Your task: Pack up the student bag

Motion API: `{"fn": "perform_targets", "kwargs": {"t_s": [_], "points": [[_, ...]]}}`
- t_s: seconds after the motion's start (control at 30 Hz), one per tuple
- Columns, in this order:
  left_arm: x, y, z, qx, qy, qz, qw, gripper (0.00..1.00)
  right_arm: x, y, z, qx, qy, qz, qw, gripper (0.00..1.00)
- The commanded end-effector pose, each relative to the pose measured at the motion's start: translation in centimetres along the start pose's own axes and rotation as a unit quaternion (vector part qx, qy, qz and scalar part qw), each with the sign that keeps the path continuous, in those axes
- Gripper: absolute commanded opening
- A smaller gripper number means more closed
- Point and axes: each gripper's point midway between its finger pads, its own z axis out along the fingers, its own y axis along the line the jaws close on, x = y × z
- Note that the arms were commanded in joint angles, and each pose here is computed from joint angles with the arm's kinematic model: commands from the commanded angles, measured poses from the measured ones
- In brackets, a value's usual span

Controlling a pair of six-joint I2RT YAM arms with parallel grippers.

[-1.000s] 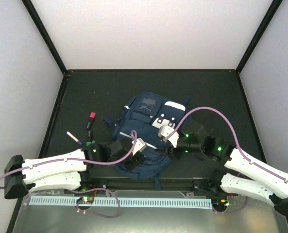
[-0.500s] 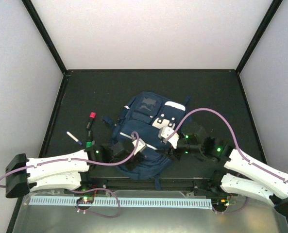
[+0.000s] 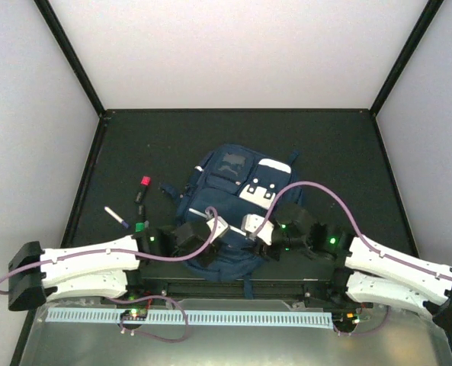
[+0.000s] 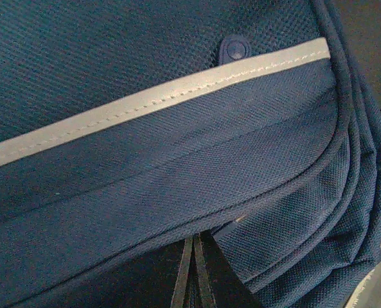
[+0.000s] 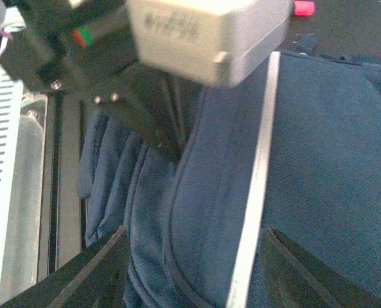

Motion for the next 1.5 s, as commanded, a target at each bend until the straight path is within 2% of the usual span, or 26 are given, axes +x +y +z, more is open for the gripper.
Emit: {"fn": "perform_targets", "kwargs": {"t_s": [0.0, 0.17, 0.27, 0.43, 0.6, 0.77, 0.8, 0.9, 1.07, 1.23, 1.47], "points": [[-2.9, 0.5, -2.5, -0.015, -0.058, -0.005, 0.998, 0.02, -0.2, 0.1, 0.9, 0.018, 0.011, -0.055, 0.998, 0.59], [-2.8, 0.5, -2.8, -0.001, -0.079, -0.014, 0.997, 0.02, 1.2, -0.6, 1.9, 0.063, 0.059, -0.105, 0.991, 0.59], [-2.6, 0.6, -2.7, 0.0, -0.084, -0.02, 0.996, 0.02, 1.7, -1.6, 2.2, 0.094, 0.08, -0.12, 0.985, 0.55], [-2.7, 0.8, -3.0, -0.003, -0.089, -0.023, 0.996, 0.02, 2.2, -0.5, 3.0, 0.065, 0.091, -0.158, 0.981, 0.56], [-2.6, 1.3, -3.7, -0.007, -0.099, -0.029, 0.995, 0.02, 2.9, -1.5, 3.5, 0.096, 0.117, -0.173, 0.973, 0.56], [-2.6, 1.4, -4.3, -0.004, -0.112, -0.033, 0.993, 0.02, 2.0, -1.7, 3.5, 0.108, 0.105, -0.188, 0.97, 0.55], [-2.7, 1.4, -4.4, -0.004, -0.113, -0.034, 0.993, 0.03, 1.5, -2.0, 3.2, 0.12, 0.097, -0.187, 0.97, 0.53], [-2.5, 1.3, -4.3, 0.0, -0.112, -0.032, 0.993, 0.03, 0.1, -3.5, 2.2, 0.171, 0.072, -0.173, 0.967, 0.32], [-2.7, 0.6, -4.3, 0.018, -0.113, -0.025, 0.993, 0.04, -1.5, -2.9, 1.5, 0.16, 0.029, -0.151, 0.975, 0.26], [-3.0, -0.7, -3.8, 0.049, -0.111, -0.011, 0.993, 0.17, -1.9, -2.7, 1.4, 0.153, 0.016, -0.124, 0.98, 0.19], [-3.0, -1.5, -2.8, 0.063, -0.098, -0.003, 0.993, 0.43, -2.6, -2.4, 1.0, 0.146, 0.004, -0.116, 0.982, 0.18]]}}
